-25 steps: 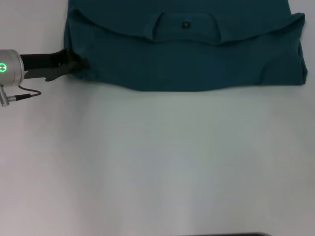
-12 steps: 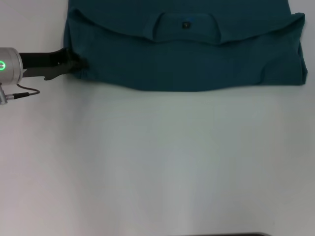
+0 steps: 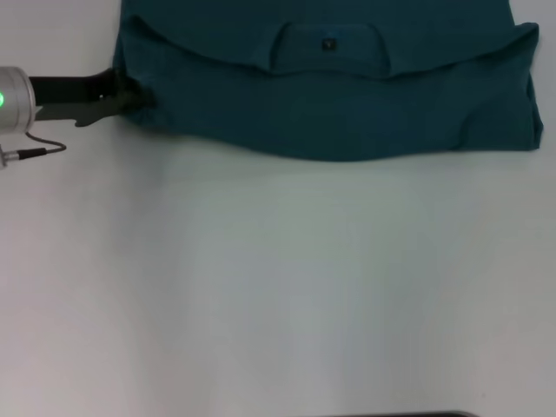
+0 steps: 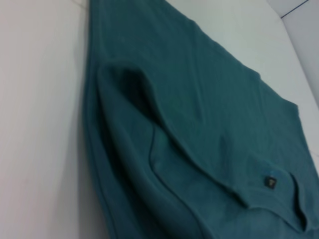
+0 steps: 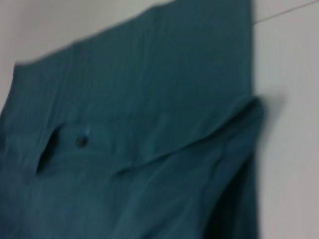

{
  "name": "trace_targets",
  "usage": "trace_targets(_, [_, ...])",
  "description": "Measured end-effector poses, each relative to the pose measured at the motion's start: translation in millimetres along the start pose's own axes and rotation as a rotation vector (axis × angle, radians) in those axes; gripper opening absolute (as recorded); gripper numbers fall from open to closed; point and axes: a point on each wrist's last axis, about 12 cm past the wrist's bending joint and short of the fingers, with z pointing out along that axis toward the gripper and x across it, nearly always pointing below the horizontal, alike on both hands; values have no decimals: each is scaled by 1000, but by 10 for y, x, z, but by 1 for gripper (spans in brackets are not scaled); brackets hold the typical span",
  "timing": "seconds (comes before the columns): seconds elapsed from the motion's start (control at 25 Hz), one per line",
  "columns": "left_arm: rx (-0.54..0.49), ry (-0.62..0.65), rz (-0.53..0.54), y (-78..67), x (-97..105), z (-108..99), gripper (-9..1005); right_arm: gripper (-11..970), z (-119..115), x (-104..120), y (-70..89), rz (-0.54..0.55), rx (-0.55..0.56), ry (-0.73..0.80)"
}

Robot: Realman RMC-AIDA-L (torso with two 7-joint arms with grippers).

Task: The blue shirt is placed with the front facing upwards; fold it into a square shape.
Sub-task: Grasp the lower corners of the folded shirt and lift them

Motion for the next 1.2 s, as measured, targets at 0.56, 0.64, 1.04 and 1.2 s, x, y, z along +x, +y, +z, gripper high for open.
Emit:
trace_targets(0.56, [14, -23, 37, -109, -139, -45, 18, 745, 495, 87, 146, -24, -15, 71])
trace_targets(0.64, [15, -23, 39, -115, -143, -43, 18, 745, 545, 97, 159, -29, -7, 70])
trace_targets(1.04, [16, -27, 44, -132, -153, -32, 18, 745, 752, 160, 233, -74, 16, 76])
trace_targets(1.2, [17, -30, 43, -133, -156, -33, 18, 706, 764, 175, 238, -57, 12, 80])
